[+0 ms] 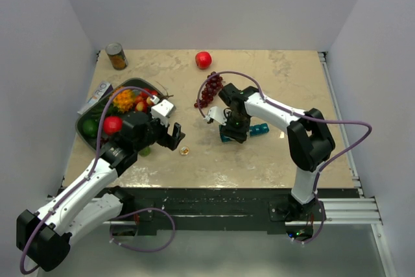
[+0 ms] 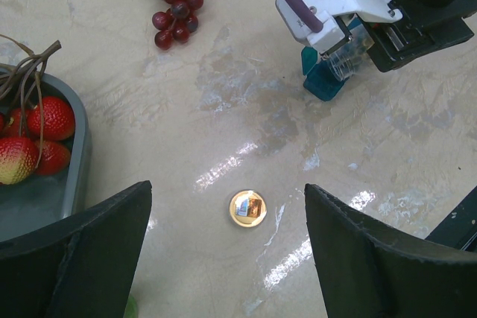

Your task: Sort the pills into containers

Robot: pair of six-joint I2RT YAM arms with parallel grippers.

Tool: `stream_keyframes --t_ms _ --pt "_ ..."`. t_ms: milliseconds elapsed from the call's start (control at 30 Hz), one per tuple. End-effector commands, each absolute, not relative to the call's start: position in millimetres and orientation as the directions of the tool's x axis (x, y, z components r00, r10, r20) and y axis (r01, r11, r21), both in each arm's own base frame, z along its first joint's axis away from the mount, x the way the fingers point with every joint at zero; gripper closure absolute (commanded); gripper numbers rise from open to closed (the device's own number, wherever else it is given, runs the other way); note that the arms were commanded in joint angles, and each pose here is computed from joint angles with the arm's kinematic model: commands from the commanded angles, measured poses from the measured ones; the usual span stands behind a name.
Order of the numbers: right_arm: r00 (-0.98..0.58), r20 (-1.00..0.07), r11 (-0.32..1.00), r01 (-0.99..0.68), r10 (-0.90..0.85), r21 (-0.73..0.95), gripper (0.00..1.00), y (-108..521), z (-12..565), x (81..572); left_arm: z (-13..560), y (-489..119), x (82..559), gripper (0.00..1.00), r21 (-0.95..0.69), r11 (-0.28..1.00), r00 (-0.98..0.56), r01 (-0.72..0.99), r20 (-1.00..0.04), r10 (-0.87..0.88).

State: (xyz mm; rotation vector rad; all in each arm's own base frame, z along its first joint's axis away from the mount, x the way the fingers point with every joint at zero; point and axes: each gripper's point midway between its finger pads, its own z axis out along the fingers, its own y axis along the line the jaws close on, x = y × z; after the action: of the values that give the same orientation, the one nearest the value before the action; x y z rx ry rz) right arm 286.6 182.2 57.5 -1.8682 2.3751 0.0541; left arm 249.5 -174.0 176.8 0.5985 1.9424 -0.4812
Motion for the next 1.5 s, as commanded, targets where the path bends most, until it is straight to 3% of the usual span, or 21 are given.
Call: stream_keyframes --t_ms 0,1467 --pt "-0.224 -0.12 0.235 -0.968 -0.967 -0.093 1.0 185.8 71.6 294.7 190.8 -171.5 254.6 0.13 -0.043 0.804 -0.325 0.594 -0.926 0.19" --pt "-0.194 -0.089 0.202 -0.976 -0.977 -0.086 1.0 193.8 65.7 286.6 195.3 -165.6 256.3 0.13 -0.029 0.822 -0.31 0.569 -0.933 0.182"
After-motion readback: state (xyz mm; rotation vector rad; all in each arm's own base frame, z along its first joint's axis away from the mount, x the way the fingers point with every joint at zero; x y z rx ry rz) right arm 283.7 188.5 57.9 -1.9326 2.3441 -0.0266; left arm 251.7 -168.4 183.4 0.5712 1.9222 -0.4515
